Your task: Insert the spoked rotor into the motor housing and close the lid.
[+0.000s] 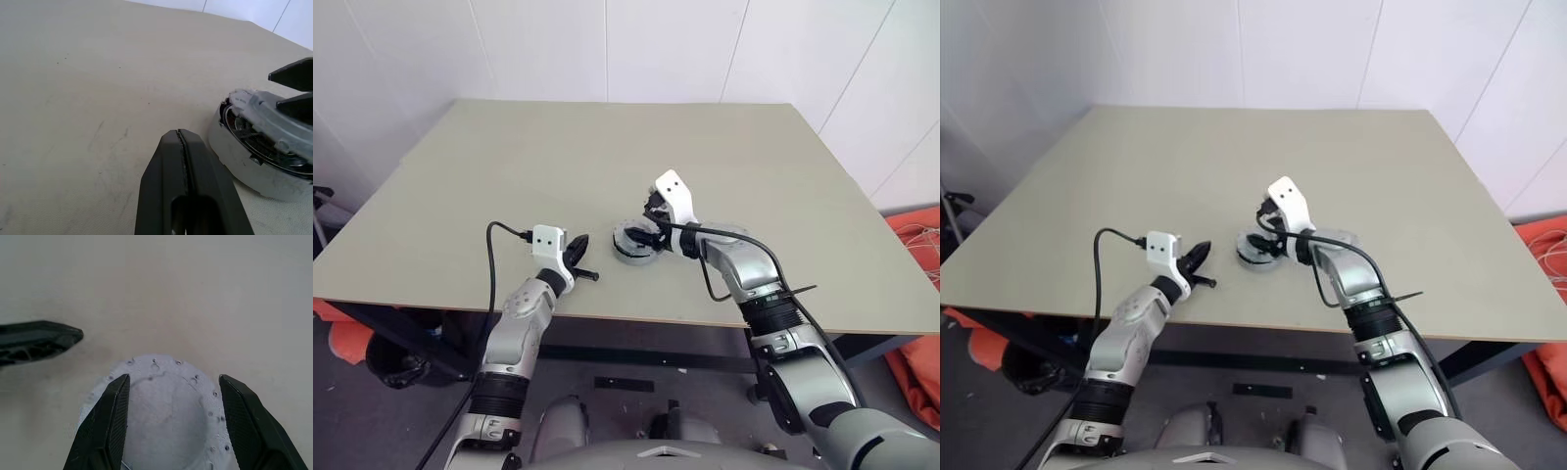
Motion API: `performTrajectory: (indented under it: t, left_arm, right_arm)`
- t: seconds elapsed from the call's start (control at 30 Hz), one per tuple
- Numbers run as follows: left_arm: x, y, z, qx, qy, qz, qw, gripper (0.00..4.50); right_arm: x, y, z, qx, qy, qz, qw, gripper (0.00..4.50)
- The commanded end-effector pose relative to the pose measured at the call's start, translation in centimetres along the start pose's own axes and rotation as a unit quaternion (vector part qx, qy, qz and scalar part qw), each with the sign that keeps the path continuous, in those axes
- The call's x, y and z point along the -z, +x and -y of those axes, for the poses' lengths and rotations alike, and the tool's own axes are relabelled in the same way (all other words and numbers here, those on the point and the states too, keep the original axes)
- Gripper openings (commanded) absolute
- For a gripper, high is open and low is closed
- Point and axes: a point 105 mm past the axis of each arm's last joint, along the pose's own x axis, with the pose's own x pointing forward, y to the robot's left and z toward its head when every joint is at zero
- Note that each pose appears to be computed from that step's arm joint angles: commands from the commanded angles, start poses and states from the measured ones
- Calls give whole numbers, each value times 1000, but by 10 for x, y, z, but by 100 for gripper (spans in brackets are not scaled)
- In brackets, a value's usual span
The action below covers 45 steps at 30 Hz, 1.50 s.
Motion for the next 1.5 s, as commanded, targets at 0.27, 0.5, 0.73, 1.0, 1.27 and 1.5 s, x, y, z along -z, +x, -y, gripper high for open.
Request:
performTrajectory:
  t: [0.27,0.5,0.73,1.0,1.27,1.5]
  left_arm:
    - [-16,2,3,10,9,25,1000,0]
    - [-16,1,1,6,8,24,1000,0]
    - [-16,1,0,6,10,24,1000,0]
    - [-14,2,0,7,10,22,1000,0]
    - [-13,1,-1,7,12,21,1000,0]
    - [-14,0,-3,3,13,23,1000,0]
  right_arm:
    - [-23,-19,3,-97,-82,63,990,329]
    - [-17,-13,14,-115,-165,56,978,329]
    - [-20,-5,19,-129,-180,71,973,362]
    - [-15,1,19,-152,-189,56,969,446]
    - [-14,4,17,-186,-187,41,964,446]
    - [-4,-2,14,-240,-173,4,955,446]
